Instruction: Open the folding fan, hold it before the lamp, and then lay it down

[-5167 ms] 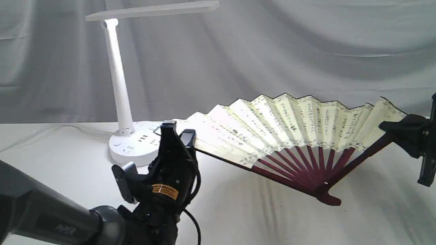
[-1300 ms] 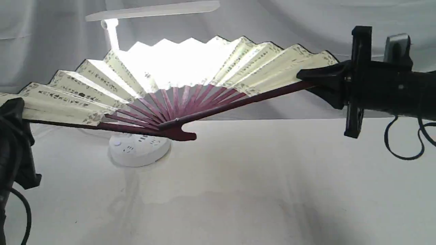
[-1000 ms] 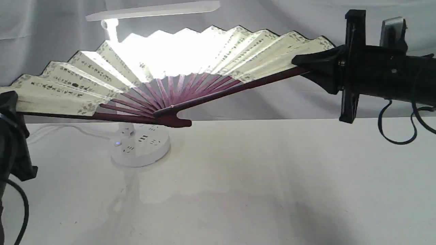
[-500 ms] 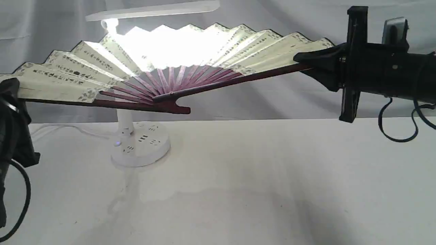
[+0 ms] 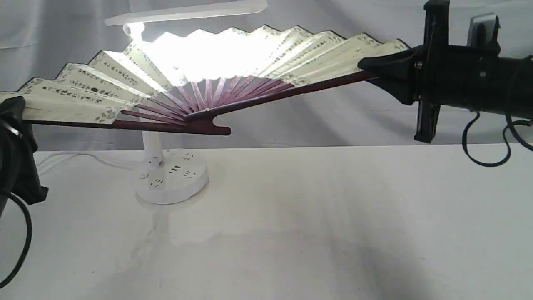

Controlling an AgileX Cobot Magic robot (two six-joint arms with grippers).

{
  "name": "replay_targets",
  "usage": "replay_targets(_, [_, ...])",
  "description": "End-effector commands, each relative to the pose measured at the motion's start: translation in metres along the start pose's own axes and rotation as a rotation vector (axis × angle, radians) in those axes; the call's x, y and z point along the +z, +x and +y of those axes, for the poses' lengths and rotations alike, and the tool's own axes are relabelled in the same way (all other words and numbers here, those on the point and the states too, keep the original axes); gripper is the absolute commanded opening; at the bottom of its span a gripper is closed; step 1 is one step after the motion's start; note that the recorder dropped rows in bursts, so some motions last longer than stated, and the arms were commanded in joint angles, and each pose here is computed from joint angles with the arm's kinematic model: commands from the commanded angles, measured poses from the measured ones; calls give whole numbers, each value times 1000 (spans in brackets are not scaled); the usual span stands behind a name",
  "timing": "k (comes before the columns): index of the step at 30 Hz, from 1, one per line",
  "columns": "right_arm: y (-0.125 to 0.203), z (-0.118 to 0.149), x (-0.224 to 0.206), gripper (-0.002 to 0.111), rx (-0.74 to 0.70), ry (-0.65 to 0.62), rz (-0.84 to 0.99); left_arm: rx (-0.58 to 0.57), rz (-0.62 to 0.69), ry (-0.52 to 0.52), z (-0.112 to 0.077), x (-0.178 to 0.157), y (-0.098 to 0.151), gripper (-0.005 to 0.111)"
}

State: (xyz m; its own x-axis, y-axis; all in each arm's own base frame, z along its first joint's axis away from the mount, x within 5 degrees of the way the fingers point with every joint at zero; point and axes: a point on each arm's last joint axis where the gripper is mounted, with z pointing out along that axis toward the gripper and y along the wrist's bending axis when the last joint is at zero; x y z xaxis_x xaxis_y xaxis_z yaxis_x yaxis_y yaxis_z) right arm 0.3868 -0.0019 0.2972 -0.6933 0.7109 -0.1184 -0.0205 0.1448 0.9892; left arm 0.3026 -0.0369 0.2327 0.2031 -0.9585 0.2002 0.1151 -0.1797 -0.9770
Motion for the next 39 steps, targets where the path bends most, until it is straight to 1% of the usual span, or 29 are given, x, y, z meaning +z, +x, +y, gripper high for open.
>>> replay_targets(1, [-9,12,-3,0,-98,19,-47,-113,-100,88,-15,2,-12,0])
replay_targets(3, [-10,15,-3,0,-83,13,-49,-132,-100,89,-15,2,-12,0])
replay_targets(39, [-12,14,-3,0,-94,29,-73,-156,-106,89,-15,2,-13,0])
